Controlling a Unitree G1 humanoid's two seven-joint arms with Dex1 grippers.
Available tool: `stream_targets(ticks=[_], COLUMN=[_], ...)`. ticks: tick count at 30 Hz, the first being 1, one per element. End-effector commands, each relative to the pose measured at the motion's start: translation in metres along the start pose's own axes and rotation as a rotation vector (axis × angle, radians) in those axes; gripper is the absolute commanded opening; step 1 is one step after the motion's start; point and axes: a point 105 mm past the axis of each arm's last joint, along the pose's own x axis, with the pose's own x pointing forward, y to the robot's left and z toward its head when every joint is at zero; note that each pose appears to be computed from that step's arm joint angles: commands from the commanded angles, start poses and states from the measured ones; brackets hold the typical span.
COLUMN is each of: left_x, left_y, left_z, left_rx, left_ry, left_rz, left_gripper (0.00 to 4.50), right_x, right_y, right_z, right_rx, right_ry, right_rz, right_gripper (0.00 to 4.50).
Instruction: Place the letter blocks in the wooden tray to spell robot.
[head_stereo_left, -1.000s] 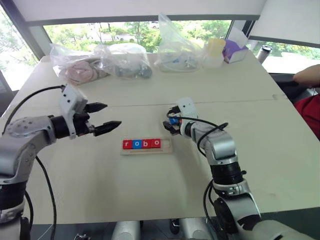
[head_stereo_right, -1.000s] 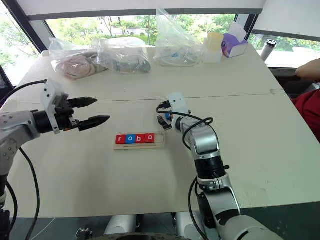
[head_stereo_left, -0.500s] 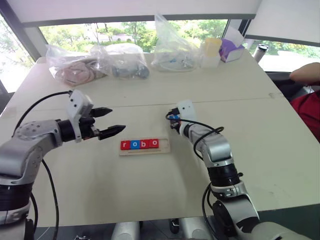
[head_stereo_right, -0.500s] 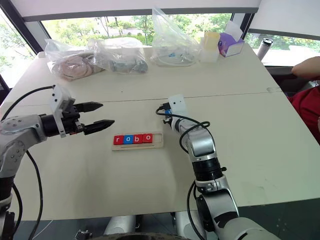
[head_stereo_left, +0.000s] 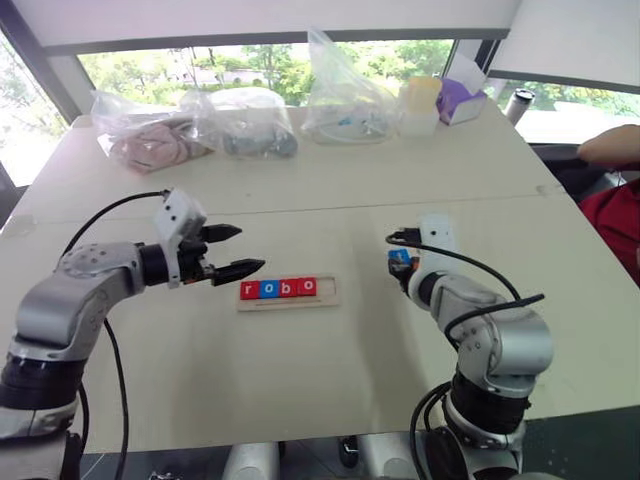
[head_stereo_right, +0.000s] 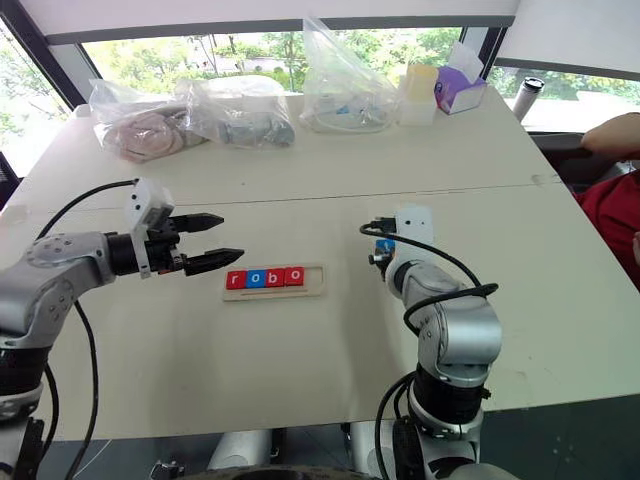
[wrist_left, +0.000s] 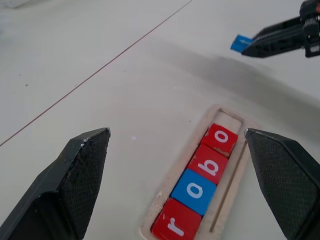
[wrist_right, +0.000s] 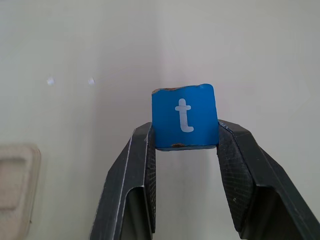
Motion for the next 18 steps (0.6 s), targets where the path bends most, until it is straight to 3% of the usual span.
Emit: stream_targets(ticks=[1,2,9,15,18], left_x=[0.006,0.007,0.005,-0.001,-0.004], left_y=[0.001,0.001,0.004,0.004,-0.006], left_z=[0.009,0.01,0.008,0.007,0.008], left_rx=[0.045,0.047,0.053,0.054,0.048], left_ry=[-0.017,-0.017,-0.006,0.002,0.015], left_rz=[-0.022,-0.026,-0.025,-0.021,-0.087], left_gripper=[4.5,4.5,4.5,4.5,4.5], right_x=[0.002,0.003,0.005,-0.015,-0.023], right_y=[0.007,0.006,0.008,-0.01,-0.009], right_z=[-0.01,-0.011,-0.009,0.046,0.095], right_rx=[0.033,0.043,0.038,-0.296,-0.448], right_ry=[0.036,0.043,0.045,-0.195,-0.414], right_rz=[0.02,0.012,0.007,-0.012,0.215], right_gripper=[1.14,1.14,4.45,4.45,4.45])
